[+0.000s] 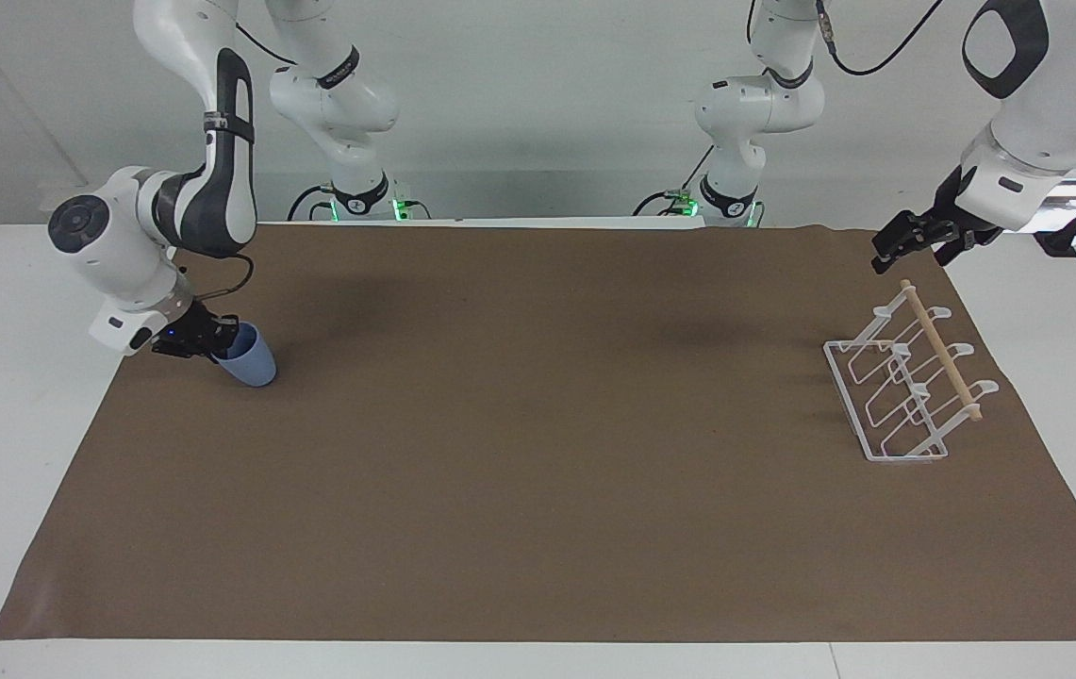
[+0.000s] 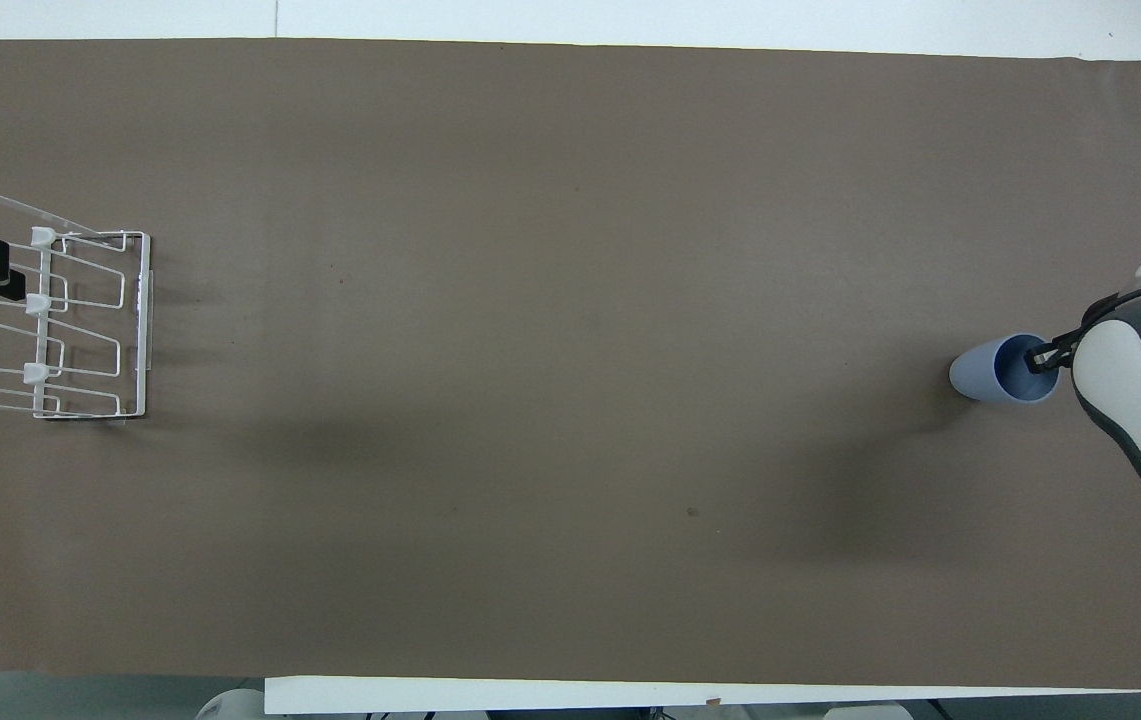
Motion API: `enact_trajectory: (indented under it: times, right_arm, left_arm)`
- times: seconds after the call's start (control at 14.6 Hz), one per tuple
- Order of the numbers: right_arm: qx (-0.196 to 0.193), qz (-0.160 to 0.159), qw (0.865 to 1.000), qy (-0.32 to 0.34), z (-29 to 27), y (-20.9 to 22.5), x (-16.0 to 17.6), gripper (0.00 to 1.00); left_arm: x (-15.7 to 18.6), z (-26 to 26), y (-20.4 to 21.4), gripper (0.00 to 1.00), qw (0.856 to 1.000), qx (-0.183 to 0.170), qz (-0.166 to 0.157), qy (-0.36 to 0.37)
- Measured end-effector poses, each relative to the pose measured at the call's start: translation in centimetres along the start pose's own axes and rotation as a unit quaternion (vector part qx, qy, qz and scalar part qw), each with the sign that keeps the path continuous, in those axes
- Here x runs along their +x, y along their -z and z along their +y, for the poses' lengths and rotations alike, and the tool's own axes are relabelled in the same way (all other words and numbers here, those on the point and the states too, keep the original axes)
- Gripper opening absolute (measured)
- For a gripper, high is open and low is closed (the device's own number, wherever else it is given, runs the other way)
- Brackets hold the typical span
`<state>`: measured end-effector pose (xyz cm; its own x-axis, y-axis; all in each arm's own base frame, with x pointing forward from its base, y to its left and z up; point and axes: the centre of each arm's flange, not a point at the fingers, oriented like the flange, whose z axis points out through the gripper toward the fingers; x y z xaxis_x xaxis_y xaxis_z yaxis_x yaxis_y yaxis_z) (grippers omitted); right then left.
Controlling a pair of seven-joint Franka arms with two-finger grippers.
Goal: Hang cup on cup holder
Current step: 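Grasp the light blue cup rim with the right gripper, then lift the cup with the right gripper while the left gripper approaches it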
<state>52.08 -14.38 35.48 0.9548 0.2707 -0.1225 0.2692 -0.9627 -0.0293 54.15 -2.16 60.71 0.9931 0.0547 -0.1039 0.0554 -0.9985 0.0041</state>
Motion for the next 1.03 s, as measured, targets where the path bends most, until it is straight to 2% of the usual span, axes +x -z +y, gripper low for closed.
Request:
enact_trajectory:
  times: [0.14, 0.27, 0.34, 0.48, 0.62, 0.75, 0.89, 1.03]
  right_arm:
    - [0.006, -0.012, 1.000, 0.004, -0.2, 0.5, 0.1, 0.05]
    - [0.019, -0.028, 0.999, 0.020, -0.9, 3.3, 0.9, 0.05]
    - [0.041, -0.025, 0.999, 0.024, -2.1, 5.2, 1.8, 0.05]
    - [0.130, 0.007, 0.991, 0.029, -6.3, 8.7, 3.9, 0.05]
    - [0.227, 0.037, 0.973, 0.032, -10.6, 10.1, 5.2, 0.05]
    - [0.314, 0.055, 0.948, 0.012, -14.5, 10.8, 6.5, 0.05]
    - [0.389, 0.051, 0.920, -0.029, -19.5, 11.8, 8.1, 0.05]
    - [0.434, 0.038, 0.896, -0.082, -25.5, 12.8, 9.6, 0.05]
  left_arm:
    - [0.0, -0.1, -0.2, 1.00, 1.000, 0.000, -0.004, 0.023]
    - [-0.1, -0.1, -0.4, 1.00, 0.999, 0.000, -0.006, 0.054]
    - [-0.1, 0.1, -0.4, 1.00, 0.997, -0.004, -0.007, 0.077]
    - [-0.1, 0.8, -0.3, 1.00, 0.990, -0.030, -0.010, 0.137]
    - [-0.1, 1.9, 0.0, 1.00, 0.979, -0.061, -0.014, 0.196]
    - [-0.2, 3.9, 0.3, 1.00, 0.960, -0.099, -0.025, 0.261]
    - [-0.4, 7.7, 0.7, 1.00, 0.932, -0.122, -0.031, 0.339]
    - [-1.4, 12.7, 0.9, 1.00, 0.898, -0.143, -0.045, 0.413]
